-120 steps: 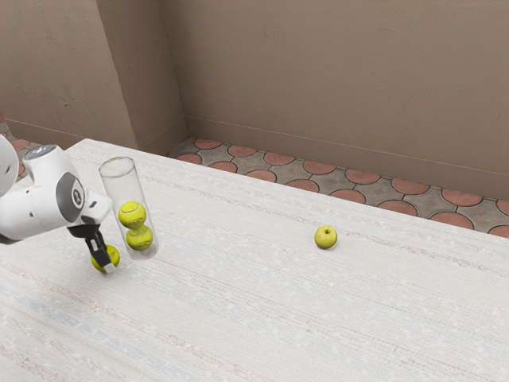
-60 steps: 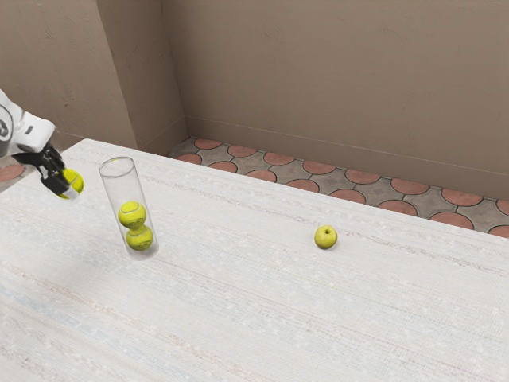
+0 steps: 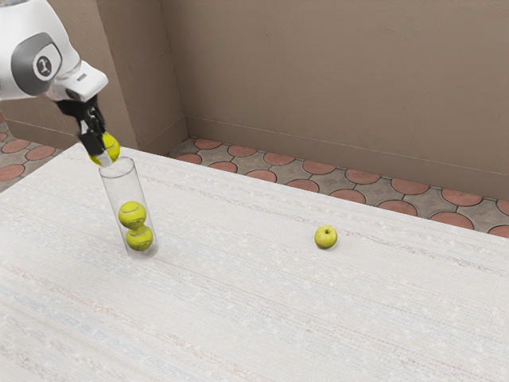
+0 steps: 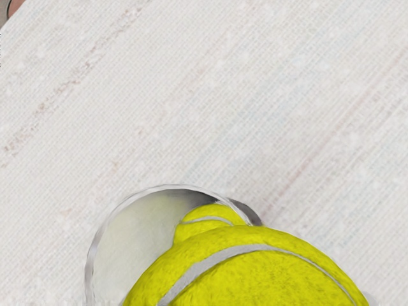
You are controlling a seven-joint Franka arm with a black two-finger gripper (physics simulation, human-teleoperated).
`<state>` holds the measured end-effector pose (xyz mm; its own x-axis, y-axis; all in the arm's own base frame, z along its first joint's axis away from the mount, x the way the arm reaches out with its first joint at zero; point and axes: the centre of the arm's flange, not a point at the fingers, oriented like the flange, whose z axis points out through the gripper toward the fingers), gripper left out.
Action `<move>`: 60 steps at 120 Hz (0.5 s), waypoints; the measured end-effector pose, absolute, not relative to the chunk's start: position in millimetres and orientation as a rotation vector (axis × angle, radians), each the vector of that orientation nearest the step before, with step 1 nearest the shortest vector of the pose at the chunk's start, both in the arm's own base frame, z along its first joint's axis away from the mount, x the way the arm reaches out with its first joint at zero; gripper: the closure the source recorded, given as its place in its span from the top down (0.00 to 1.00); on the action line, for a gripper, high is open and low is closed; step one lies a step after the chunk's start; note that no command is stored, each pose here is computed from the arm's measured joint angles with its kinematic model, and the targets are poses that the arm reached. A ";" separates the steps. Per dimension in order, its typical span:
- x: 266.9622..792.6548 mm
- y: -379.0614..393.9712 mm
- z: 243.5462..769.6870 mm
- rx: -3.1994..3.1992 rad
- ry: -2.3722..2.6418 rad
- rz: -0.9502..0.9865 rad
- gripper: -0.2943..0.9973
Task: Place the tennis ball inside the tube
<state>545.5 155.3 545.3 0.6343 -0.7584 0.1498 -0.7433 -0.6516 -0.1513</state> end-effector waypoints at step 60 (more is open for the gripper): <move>579.9 158.1 521.2 -2.885 1.130 -0.208 0.25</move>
<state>579.9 158.1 521.2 0.7264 -0.6783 0.1111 -0.6734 -0.7347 -0.0824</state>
